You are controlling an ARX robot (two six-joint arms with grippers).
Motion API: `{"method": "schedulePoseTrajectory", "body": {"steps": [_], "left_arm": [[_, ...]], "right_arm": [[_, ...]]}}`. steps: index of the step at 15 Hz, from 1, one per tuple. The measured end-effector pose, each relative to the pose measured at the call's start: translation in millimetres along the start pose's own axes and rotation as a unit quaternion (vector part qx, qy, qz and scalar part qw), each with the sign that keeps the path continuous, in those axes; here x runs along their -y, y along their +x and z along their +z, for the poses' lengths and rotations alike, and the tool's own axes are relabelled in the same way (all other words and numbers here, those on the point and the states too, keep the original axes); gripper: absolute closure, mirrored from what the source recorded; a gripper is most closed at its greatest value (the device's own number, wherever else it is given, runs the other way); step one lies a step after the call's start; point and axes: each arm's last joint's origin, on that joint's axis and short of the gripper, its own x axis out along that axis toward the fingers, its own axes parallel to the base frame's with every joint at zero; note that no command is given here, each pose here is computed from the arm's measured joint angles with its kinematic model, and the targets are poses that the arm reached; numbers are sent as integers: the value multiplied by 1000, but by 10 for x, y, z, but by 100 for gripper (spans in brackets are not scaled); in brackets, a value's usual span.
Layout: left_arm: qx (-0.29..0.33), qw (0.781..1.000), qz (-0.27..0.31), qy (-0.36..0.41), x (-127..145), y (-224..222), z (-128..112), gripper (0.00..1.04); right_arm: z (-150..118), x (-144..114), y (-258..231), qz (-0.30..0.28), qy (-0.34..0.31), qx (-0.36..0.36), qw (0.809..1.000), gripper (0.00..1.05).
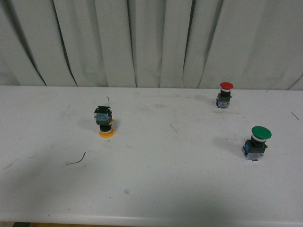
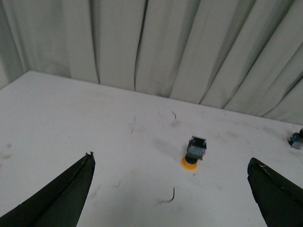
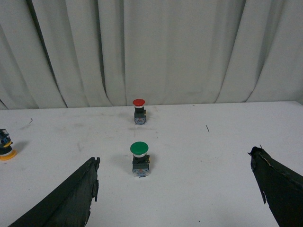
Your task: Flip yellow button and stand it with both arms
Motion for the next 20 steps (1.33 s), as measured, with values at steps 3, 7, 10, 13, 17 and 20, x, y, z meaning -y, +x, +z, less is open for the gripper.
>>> {"method": "schedulePoseTrajectory", "body": {"steps": [3,7,10,13,17,20], "left_arm": [[5,1000,-30,7,124,264,121,7],[-13,998,-53,19,276,606,146,7],[-94,991,-81,44,476,1173,-60,7],[-242,963,-78,87,720,2333,-536,7],[-300,946,-80,93,815,2733,-616,7],[-305,942,-80,113,804,2798,-696,7]], "right_arm": [[0,0,0,0,0,0,1000,6],[0,0,0,0,0,0,1000,6],[0,0,0,0,0,0,1000,6],[0,0,0,0,0,0,1000,6],[0,0,0,0,0,0,1000,6],[0,0,0,0,0,0,1000,6]]}}
